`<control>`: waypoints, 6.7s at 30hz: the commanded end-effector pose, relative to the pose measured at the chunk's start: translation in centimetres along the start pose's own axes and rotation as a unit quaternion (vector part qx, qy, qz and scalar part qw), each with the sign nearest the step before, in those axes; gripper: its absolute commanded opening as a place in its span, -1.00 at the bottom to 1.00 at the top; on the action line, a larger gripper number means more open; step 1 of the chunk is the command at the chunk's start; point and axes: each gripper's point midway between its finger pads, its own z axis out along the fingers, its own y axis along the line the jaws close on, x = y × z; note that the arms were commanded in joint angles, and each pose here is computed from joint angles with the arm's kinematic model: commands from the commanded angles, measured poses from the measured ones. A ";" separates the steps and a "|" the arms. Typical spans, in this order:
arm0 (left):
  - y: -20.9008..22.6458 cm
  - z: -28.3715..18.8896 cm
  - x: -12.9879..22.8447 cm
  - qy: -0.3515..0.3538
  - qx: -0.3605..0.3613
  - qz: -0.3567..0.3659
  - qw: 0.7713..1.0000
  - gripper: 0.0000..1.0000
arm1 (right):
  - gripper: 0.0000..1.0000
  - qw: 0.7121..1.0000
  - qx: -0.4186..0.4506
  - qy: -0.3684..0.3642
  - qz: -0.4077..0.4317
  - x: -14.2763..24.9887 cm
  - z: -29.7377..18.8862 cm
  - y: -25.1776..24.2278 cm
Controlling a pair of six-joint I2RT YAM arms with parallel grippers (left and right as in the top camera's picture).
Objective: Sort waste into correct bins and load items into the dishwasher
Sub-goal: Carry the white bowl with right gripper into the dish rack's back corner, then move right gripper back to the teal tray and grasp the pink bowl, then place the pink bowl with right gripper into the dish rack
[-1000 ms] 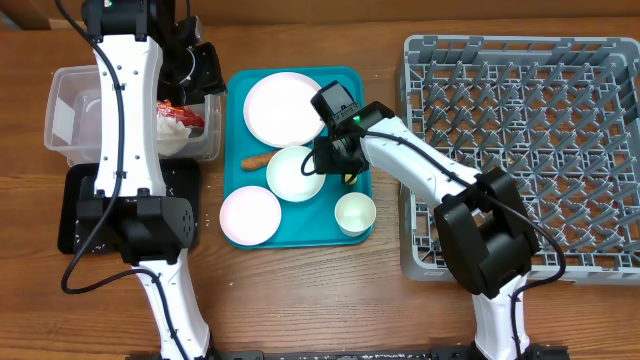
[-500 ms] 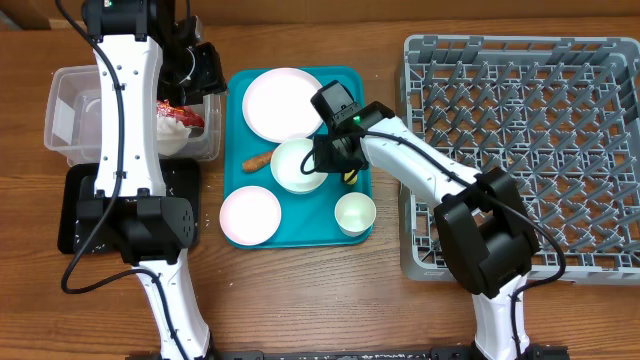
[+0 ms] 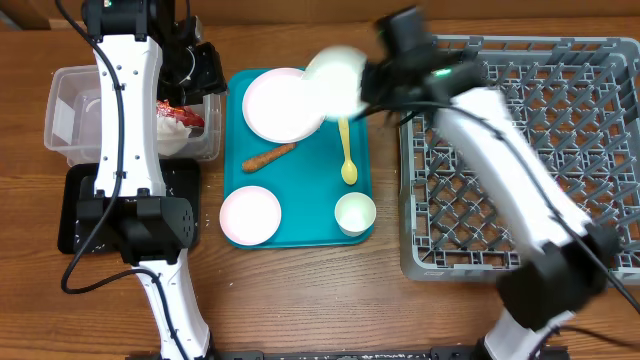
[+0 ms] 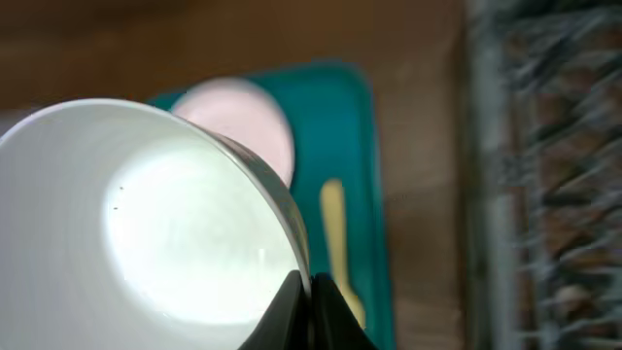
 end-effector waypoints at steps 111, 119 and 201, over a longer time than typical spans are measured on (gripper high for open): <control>0.1 -1.0 -1.3 -0.038 -0.010 0.022 0.999 0.11 | -0.80 0.746 0.591 -0.077 -0.298 -5.5 5.5 -14.9; 0.0 -1.0 -1.5 -0.041 -0.010 0.023 0.999 0.14 | -0.07 0.727 0.595 -0.043 -0.340 -4.0 5.3 -14.0; 5.7 -2.6 -2.2 -0.047 -0.011 -0.049 0.998 0.18 | -0.92 0.989 0.010 0.037 -0.143 7.0 -3.7 9.8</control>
